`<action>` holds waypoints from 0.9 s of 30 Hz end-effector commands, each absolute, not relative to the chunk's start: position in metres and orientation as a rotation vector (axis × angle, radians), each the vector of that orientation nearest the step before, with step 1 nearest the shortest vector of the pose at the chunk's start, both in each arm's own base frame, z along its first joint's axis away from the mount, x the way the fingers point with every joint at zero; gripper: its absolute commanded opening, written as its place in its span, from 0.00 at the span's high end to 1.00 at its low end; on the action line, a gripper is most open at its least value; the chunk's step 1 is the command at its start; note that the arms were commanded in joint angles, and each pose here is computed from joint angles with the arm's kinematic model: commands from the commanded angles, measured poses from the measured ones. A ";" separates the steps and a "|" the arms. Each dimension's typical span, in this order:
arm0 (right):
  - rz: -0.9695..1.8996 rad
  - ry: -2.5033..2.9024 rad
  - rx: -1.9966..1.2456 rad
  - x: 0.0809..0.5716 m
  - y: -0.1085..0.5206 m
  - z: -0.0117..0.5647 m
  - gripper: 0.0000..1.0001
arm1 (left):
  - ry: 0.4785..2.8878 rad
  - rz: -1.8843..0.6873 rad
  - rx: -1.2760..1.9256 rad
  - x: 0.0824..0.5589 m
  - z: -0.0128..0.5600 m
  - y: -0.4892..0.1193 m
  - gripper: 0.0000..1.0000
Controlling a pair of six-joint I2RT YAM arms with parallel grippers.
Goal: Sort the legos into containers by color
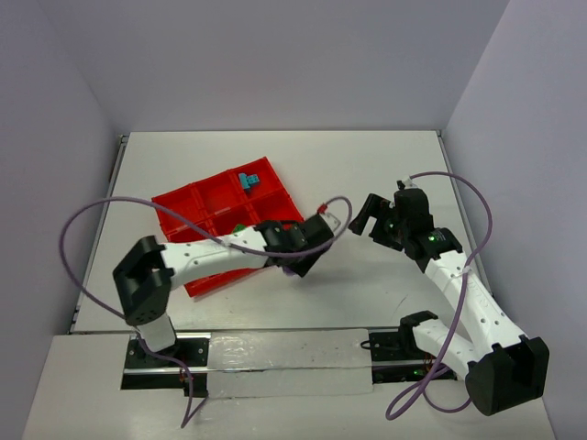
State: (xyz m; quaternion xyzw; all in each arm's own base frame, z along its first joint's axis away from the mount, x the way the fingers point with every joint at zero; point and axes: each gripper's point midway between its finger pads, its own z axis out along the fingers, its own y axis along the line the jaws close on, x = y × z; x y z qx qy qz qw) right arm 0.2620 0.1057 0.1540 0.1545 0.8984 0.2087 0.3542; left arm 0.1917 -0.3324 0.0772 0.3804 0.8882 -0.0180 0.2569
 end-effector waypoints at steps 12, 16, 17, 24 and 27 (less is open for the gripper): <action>0.571 2.227 0.363 0.275 0.108 0.189 0.00 | 2.241 -0.275 0.279 0.326 0.247 -0.238 1.00; 0.564 2.236 0.355 0.277 0.108 0.188 0.00 | 2.263 -0.201 0.105 0.354 0.243 -0.198 1.00; 0.564 2.239 0.353 0.278 0.109 0.187 0.00 | 2.265 -0.196 0.062 0.361 0.243 -0.188 1.00; 0.582 2.245 0.356 0.278 0.111 0.183 0.00 | 2.254 -0.174 -0.084 0.394 0.241 -0.153 1.00; 0.585 2.243 0.353 0.277 0.111 0.185 0.00 | 2.276 -0.153 -0.120 0.410 0.225 -0.152 1.00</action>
